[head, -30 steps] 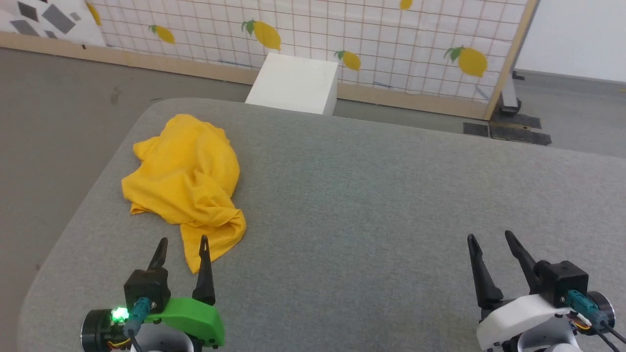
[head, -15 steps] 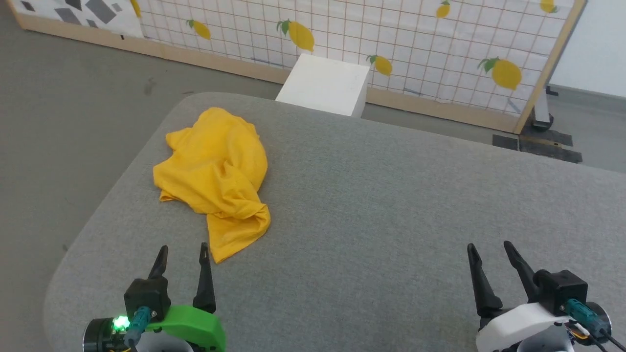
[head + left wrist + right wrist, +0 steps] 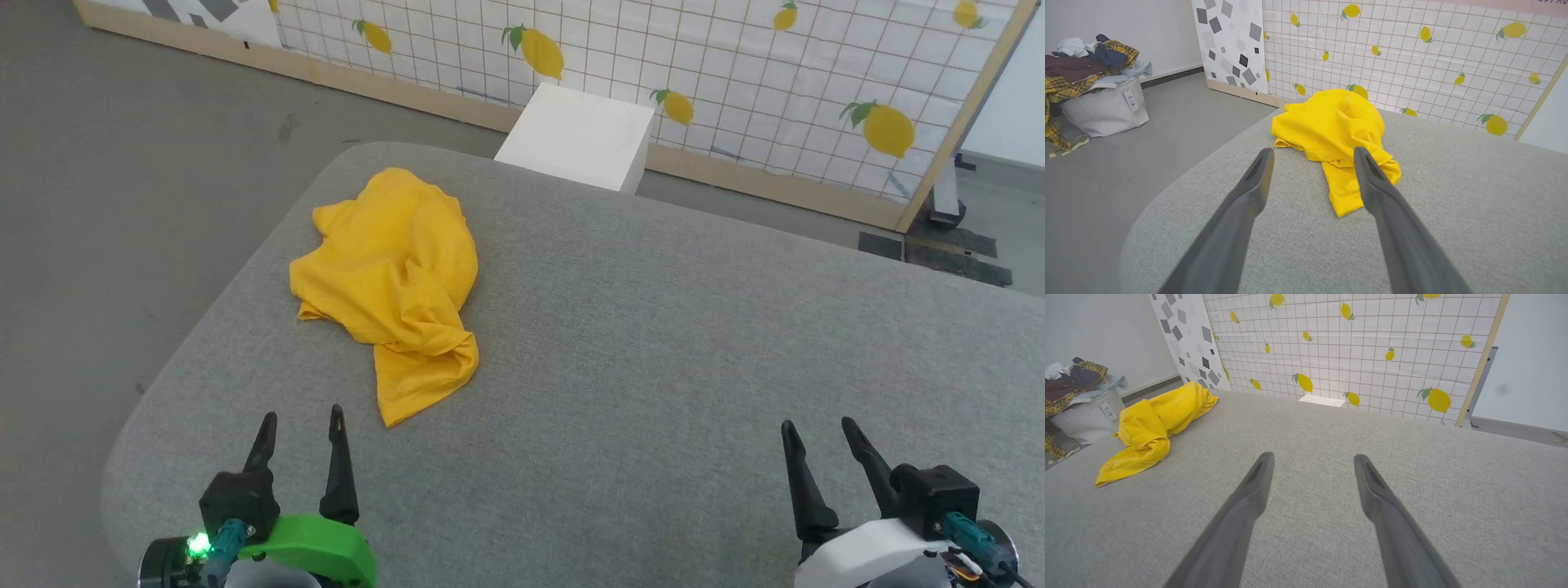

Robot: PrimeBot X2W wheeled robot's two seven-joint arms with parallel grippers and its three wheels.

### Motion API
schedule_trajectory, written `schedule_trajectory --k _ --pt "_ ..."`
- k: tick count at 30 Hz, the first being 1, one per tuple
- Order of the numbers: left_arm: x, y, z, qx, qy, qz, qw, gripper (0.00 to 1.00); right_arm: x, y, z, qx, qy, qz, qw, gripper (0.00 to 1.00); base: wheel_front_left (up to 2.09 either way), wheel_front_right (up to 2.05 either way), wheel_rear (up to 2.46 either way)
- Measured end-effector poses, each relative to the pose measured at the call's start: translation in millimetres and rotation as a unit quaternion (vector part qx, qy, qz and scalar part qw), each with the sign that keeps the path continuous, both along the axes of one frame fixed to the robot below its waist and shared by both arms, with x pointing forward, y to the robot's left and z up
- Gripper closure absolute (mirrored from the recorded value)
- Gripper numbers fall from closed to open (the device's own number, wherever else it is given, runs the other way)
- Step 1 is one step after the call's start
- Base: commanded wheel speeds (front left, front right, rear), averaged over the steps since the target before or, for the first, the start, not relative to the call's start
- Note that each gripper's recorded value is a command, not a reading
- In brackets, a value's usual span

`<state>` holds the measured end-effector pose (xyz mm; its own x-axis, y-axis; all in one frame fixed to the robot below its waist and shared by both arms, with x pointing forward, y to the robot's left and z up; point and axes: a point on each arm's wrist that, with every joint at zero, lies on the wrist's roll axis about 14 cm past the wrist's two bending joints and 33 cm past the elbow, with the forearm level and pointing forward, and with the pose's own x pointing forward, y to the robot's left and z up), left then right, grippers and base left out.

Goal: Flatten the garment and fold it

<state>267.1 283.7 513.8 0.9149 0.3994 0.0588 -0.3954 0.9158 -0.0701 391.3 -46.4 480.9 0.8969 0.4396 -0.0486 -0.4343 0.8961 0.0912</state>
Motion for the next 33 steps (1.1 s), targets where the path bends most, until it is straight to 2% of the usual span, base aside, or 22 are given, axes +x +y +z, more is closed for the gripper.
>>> schedule_trajectory --k 6,11,14,21,27,30,33 --pt "11.7 3.5 10.3 -0.007 -0.020 -0.005 1.000 0.00 0.6 3.8 -6.7 0.001 0.006 0.005 1.000 0.00 0.00 0.00 0.00" --pt "45.4 10.0 30.5 -0.005 -0.029 -0.026 0.999 0.00 2.7 0.1 -15.4 -0.001 0.016 0.000 1.000 0.00 0.00 0.00 0.00" --pt "67.5 15.2 31.4 -0.021 -0.013 -0.033 0.999 0.00 4.7 -3.7 -21.3 -0.006 0.023 -0.005 1.000 0.00 0.00 0.00 0.00" --pt "116.7 30.4 11.1 -0.086 0.062 -0.030 0.994 0.00 11.6 -19.1 -32.4 -0.024 0.037 -0.024 0.999 0.00 0.00 0.00 0.00" --pt "156.2 34.9 -9.0 -0.114 0.127 -0.031 0.985 0.00 17.1 -42.8 -45.0 -0.040 0.054 -0.055 0.996 0.00 0.00 0.00 0.00" --pt "168.1 31.2 -35.5 -0.138 0.184 -0.030 0.973 0.00 15.7 -55.6 -55.5 -0.050 0.071 -0.070 0.994 0.00 0.00 0.00 0.00" --pt "174.0 27.1 -66.6 -0.169 0.246 -0.020 0.954 0.00 11.6 -71.1 -69.0 -0.060 0.092 -0.088 0.990 0.00 0.00 0.00 0.00"
